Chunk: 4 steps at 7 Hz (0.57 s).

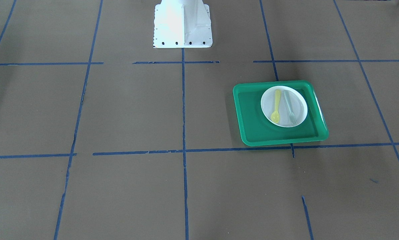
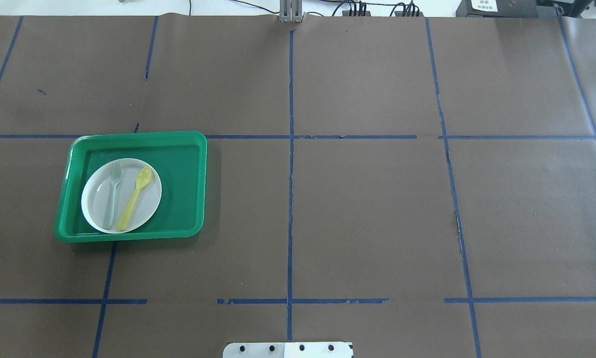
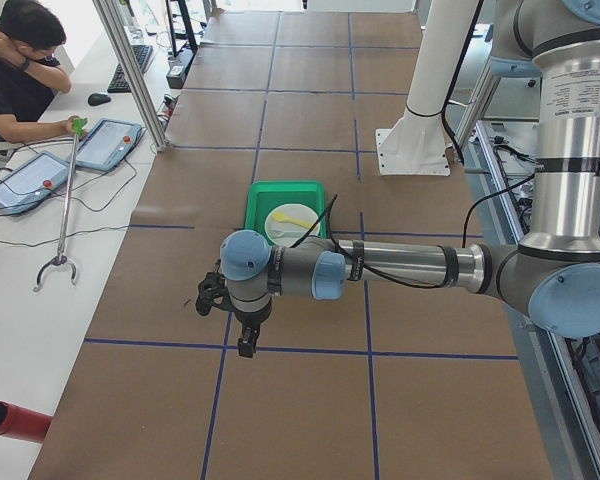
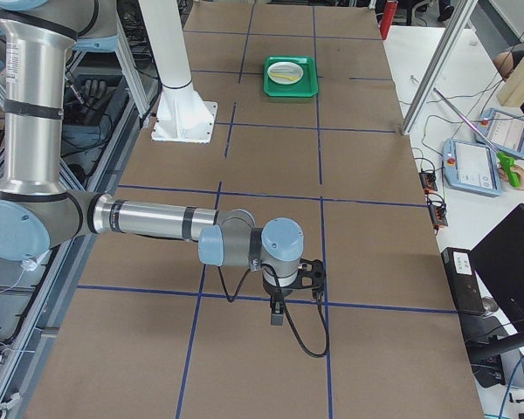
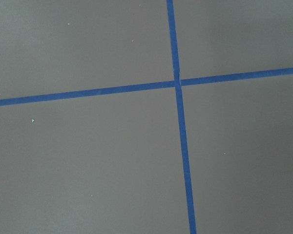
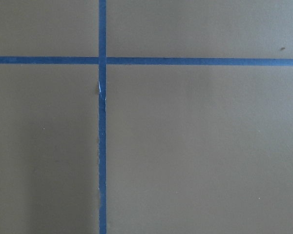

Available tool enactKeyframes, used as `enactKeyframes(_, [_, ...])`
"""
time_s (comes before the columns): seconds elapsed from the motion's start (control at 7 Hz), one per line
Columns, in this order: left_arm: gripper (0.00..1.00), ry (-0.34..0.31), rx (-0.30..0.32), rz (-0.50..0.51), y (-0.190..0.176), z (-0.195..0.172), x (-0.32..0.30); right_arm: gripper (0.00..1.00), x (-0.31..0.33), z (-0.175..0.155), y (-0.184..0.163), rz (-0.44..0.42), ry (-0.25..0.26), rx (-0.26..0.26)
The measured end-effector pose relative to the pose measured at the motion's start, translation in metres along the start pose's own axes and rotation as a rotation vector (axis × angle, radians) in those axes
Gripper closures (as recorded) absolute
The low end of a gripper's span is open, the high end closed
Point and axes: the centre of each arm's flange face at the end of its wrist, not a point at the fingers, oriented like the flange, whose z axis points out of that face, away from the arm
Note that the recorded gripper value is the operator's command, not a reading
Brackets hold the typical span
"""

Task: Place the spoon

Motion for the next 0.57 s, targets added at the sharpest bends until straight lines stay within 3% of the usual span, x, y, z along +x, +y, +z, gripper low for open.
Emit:
enactKeyframes(0.29, [0.0, 0.024, 0.038, -0.013, -0.02, -0.013, 0.084, 0.0, 0.0, 0.0, 0.0, 0.0, 0.0, 0.0])
enactKeyframes(0.57, [0.0, 0.074, 0.029, -0.048, -0.025, -0.012, 0.182, 0.0, 0.0, 0.0, 0.0, 0.0, 0.0, 0.0])
